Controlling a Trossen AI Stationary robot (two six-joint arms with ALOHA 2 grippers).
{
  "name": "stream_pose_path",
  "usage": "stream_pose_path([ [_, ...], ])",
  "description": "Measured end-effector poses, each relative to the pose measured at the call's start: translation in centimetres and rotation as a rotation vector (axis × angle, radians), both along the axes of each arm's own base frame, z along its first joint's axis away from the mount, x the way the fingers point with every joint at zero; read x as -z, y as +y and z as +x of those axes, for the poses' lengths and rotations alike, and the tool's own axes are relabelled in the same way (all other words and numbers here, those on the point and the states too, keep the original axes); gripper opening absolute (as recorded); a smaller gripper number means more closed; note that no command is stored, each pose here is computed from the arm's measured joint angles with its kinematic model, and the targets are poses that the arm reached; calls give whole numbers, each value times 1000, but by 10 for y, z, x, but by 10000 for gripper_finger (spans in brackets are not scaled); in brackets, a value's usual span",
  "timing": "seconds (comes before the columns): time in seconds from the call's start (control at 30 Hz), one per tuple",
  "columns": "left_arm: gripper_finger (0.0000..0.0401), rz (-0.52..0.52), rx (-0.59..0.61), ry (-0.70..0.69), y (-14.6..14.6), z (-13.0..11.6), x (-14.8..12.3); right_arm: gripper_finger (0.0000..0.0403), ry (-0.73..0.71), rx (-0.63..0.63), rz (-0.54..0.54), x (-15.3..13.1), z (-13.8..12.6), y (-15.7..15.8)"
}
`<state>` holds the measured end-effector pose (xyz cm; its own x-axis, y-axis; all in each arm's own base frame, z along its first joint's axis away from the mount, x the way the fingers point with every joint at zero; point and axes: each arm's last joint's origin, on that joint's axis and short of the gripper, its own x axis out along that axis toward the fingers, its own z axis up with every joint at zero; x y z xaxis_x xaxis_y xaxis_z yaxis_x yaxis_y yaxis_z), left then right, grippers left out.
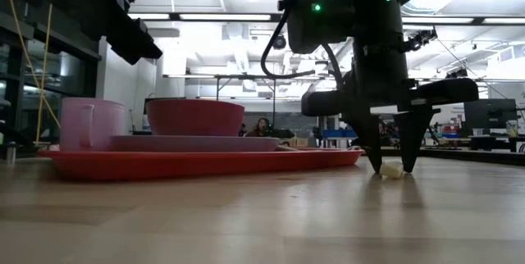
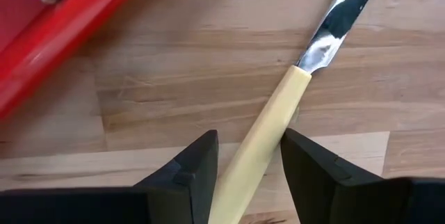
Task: Set up tray
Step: Put the yellow table knife on top of the brown table napkin to the right of the blue fork on the red serving tray
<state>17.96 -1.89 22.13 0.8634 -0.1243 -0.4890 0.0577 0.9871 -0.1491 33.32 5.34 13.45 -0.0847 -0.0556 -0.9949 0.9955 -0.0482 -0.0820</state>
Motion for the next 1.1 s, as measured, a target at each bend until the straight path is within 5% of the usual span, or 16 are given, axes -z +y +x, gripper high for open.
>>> stream_pose_path([
  [0.27, 179, -20, -3, -25, 0, -1, 11, 131, 30, 0, 3, 0, -3, 0],
  [0.8, 179, -71, 36, -150, -1, -3, 27, 44, 54, -20, -14, 1, -6, 3],
  [1.1, 179, -64, 72, -169, -2, -3, 25, 38, 70, -38, -26, 2, -9, 10],
])
